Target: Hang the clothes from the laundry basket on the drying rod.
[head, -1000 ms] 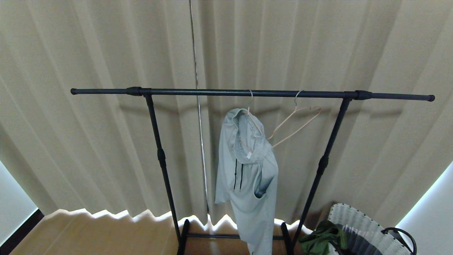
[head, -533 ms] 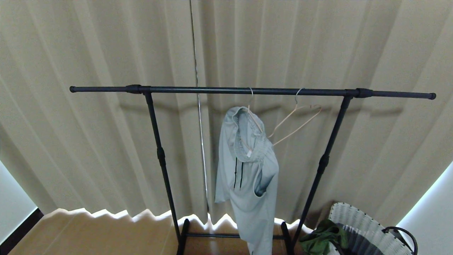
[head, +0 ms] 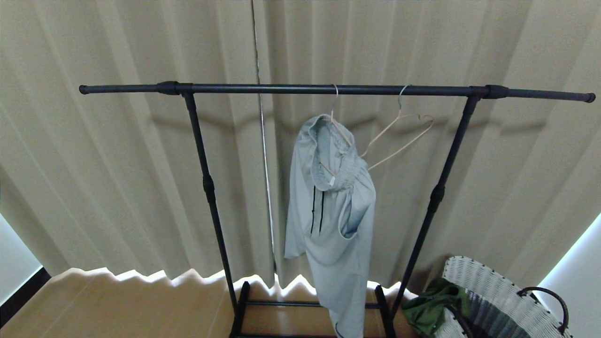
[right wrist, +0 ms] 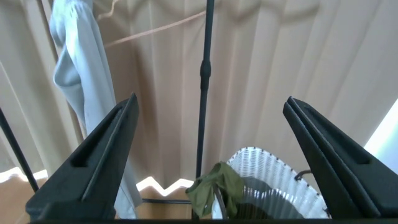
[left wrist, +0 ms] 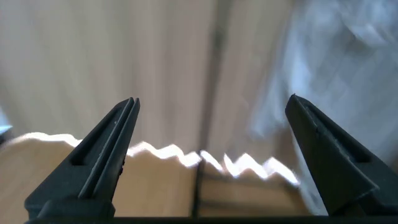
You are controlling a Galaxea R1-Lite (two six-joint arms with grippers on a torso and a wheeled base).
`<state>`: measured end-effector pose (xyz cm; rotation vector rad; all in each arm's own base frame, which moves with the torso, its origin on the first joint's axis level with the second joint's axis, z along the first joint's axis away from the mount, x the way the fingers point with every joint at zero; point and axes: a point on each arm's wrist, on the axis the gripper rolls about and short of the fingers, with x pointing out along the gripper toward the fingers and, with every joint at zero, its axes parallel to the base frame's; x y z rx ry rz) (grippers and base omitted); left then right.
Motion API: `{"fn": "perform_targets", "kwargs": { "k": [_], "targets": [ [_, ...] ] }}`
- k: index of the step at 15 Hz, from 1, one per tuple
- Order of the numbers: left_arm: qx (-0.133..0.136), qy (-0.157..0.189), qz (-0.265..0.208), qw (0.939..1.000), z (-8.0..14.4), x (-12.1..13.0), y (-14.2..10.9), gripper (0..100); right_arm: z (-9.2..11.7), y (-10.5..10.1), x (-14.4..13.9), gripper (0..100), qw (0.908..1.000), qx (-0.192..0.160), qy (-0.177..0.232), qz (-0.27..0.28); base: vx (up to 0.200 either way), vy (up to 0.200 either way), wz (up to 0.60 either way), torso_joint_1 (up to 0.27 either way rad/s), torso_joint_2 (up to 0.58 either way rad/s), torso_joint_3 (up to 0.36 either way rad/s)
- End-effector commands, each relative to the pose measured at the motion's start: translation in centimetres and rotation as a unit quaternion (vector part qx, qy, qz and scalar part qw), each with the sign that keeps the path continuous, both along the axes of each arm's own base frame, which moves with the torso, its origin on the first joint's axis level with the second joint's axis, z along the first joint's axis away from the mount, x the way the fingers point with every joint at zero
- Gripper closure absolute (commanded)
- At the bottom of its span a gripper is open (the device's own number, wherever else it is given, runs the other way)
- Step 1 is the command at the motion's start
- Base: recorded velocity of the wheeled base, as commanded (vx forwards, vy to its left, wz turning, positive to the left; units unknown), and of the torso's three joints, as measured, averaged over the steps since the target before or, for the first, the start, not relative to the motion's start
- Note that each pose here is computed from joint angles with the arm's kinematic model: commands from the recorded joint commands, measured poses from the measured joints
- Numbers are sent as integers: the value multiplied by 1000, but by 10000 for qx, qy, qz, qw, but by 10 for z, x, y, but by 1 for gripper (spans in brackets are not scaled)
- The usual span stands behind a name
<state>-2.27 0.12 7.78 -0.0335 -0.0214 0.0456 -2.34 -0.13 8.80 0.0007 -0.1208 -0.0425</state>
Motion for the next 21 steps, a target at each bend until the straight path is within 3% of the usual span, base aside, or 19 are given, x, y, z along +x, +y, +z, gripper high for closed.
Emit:
{"fn": "perform_targets", "kwargs": {
  "k": [1,3,6,12,21],
  "targets": [
    [229,101,-212,9995,-2,0,-1,0,0,0,0,0,10000,-1,6,-3,0,0,0,-203,515,305],
    [359,111,-234,9990,-2,0,-1,0,0,0,0,0,10000,-1,6,-3,0,0,0,-183,515,320],
    [168,92,-189,9996,-2,0,-1,0,0,0,0,0,10000,-1,6,-3,0,0,0,-178,504,320],
    [168,92,-189,9996,-2,0,-1,0,0,0,0,0,10000,-1,6,-3,0,0,0,-141,460,314],
    [167,92,-182,9997,-2,0,-1,0,0,0,0,0,10000,-1,6,-3,0,0,0,-12,47,32]
  ]
}}
